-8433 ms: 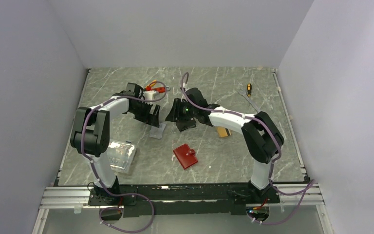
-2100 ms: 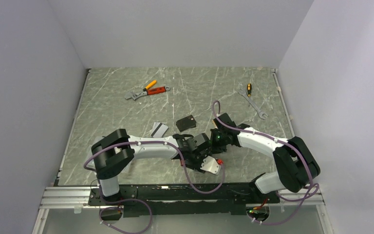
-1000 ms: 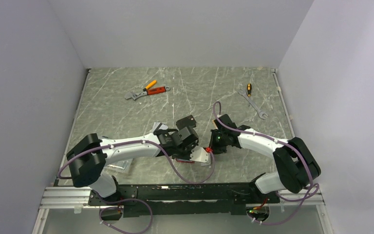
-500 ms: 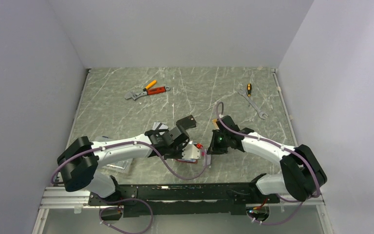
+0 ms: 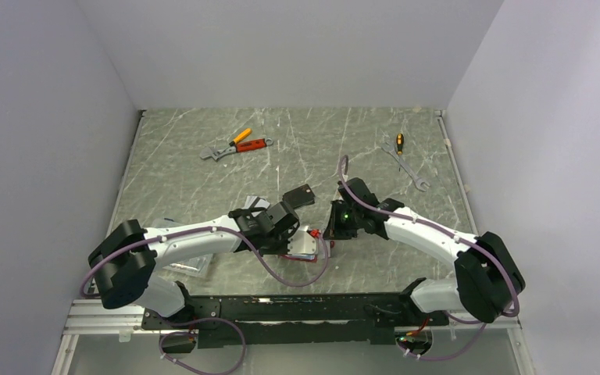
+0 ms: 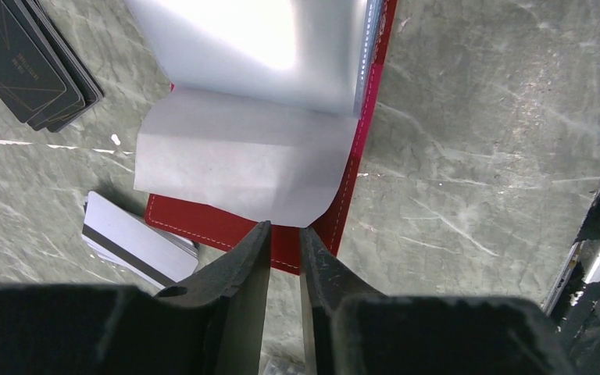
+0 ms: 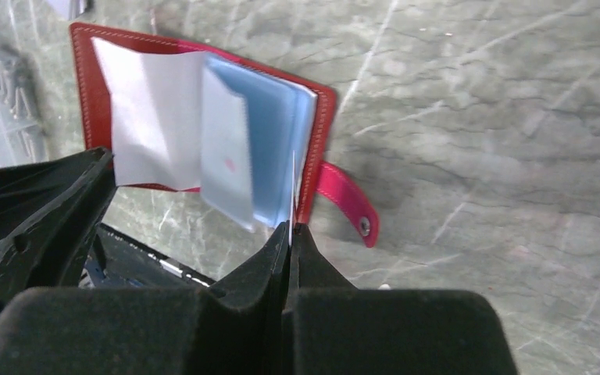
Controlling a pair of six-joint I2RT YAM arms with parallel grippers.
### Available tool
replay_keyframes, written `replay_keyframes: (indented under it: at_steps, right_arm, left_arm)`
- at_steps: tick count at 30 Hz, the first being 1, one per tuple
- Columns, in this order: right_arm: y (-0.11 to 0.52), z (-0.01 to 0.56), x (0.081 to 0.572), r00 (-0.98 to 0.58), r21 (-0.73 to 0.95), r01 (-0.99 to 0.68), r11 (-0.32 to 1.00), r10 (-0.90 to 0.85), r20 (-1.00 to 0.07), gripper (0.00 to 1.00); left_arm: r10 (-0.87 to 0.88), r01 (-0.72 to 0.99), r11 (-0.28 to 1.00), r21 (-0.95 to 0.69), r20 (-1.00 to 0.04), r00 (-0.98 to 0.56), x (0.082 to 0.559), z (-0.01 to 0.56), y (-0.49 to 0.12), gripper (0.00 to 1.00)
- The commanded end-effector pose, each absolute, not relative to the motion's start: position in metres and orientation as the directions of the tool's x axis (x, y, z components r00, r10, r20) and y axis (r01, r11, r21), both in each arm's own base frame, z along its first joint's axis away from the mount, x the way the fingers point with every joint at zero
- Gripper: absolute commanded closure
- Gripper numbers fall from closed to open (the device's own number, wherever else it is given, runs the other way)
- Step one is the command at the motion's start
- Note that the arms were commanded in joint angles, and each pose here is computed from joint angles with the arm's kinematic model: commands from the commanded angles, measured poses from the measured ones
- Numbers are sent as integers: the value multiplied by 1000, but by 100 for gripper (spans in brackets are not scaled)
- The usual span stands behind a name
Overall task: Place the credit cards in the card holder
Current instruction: Open the card holder at the center of the board.
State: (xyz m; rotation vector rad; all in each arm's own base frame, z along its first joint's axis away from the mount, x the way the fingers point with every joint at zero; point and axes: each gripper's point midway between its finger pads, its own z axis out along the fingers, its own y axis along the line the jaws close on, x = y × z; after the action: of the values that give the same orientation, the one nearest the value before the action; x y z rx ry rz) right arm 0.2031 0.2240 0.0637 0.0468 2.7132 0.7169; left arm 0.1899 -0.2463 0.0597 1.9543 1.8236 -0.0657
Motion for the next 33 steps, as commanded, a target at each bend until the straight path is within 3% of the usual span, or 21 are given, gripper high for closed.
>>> replay_keyframes:
  at_steps: [1,15,33]
  right_arm:
    - [243,86,217,-921,516,-119,848,100,-376,100]
    - [262,62,211,-947,534,-147,832,39,-320,100]
    - [297,94,208,-913,625,-296,722,-23,-406,100]
  left_arm:
    - [924,948,8,318,-365,115,194,67,-246,75]
    - [924,946,7,324,-365,119,195,69,-245,77]
    - [923,930,14,366,-362,129,206,78,-240,78]
